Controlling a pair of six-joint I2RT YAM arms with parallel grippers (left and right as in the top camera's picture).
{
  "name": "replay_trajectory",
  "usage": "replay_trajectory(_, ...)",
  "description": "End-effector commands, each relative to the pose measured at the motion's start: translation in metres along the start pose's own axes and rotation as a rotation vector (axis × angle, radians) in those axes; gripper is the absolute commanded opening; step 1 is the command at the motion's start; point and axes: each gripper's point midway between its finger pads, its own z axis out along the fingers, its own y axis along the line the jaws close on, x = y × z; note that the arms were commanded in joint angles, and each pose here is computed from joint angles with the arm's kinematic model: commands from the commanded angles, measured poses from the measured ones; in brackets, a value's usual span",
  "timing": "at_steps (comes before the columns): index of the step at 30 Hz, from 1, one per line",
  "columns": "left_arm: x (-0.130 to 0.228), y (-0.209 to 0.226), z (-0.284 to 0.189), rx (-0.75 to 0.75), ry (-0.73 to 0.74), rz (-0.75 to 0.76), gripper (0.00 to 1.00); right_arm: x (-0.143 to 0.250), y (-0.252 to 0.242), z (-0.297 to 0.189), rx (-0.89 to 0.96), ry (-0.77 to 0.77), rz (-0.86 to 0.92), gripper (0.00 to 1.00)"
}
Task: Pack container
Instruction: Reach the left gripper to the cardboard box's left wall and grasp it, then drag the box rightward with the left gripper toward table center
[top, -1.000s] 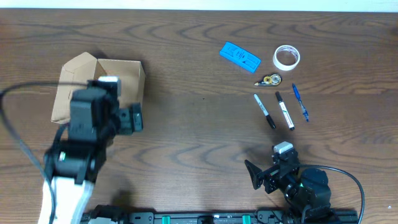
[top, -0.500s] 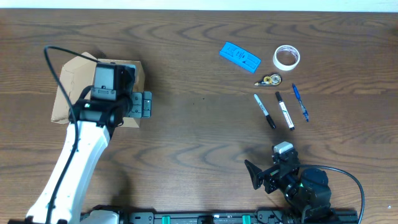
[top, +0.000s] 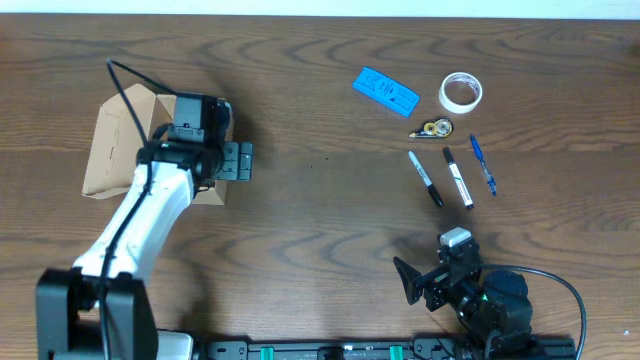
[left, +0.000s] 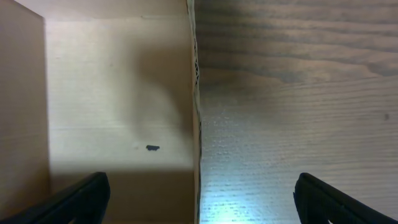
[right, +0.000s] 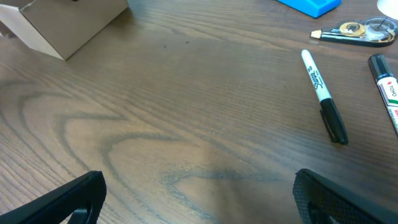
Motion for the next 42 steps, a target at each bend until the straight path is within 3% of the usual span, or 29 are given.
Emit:
replay_trajectory(1, -0.005, 0.000, 0.008, 0.002, 0.002, 0.014, 1.00, 0.001, 0.005, 0.000, -0.022, -0.001, 0.000, 0.99)
replay_trajectory(2, -0.005, 0.000, 0.011, 0.002, 0.007, 0.015, 0.87, 0.001, 0.005, 0.000, -0.022, -0.001, 0.000, 0.99)
replay_trajectory(3, -0.004, 0.000, 0.014, 0.001, 0.010, 0.015, 0.64, 0.001, 0.005, 0.000, -0.022, -0.001, 0.000, 0.99)
replay_trajectory(4, -0.004, 0.000, 0.016, 0.001, 0.013, 0.015, 0.34, 0.001, 0.005, 0.000, -0.022, -0.001, 0.000, 0.99)
replay_trajectory(6, -0.004, 0.000, 0.017, 0.001, 0.013, 0.014, 0.06, 0.001, 0.005, 0.000, -0.022, -0.001, 0.000, 0.99)
replay_trajectory(15, -0.015, -0.002, 0.009, 0.013, -0.035, 0.026, 0.06, 0.001, 0.005, 0.000, -0.022, -0.001, 0.000, 0.99)
replay_trajectory(24, -0.023, -0.046, -0.027, 0.202, -0.129, 0.315, 0.05, 0.001, 0.005, 0.000, -0.022, -0.001, 0.000, 0.99)
replay_trajectory(33, 0.004, -0.112, -0.061, 0.322, -0.156, 0.704, 0.05, 0.001, 0.005, 0.000, -0.022, -0.001, 0.000, 0.99)
replay_trajectory(38, 0.049, -0.164, -0.077, 0.546, -0.147, 1.058, 0.05, 0.001, 0.005, 0.000, -0.022, -0.001, 0.000, 0.99)
replay_trajectory(42, 0.075, -0.185, -0.088, 0.649, -0.147, 1.238, 0.05, 0.001, 0.005, 0.000, -0.022, -0.001, 0.000, 0.99)
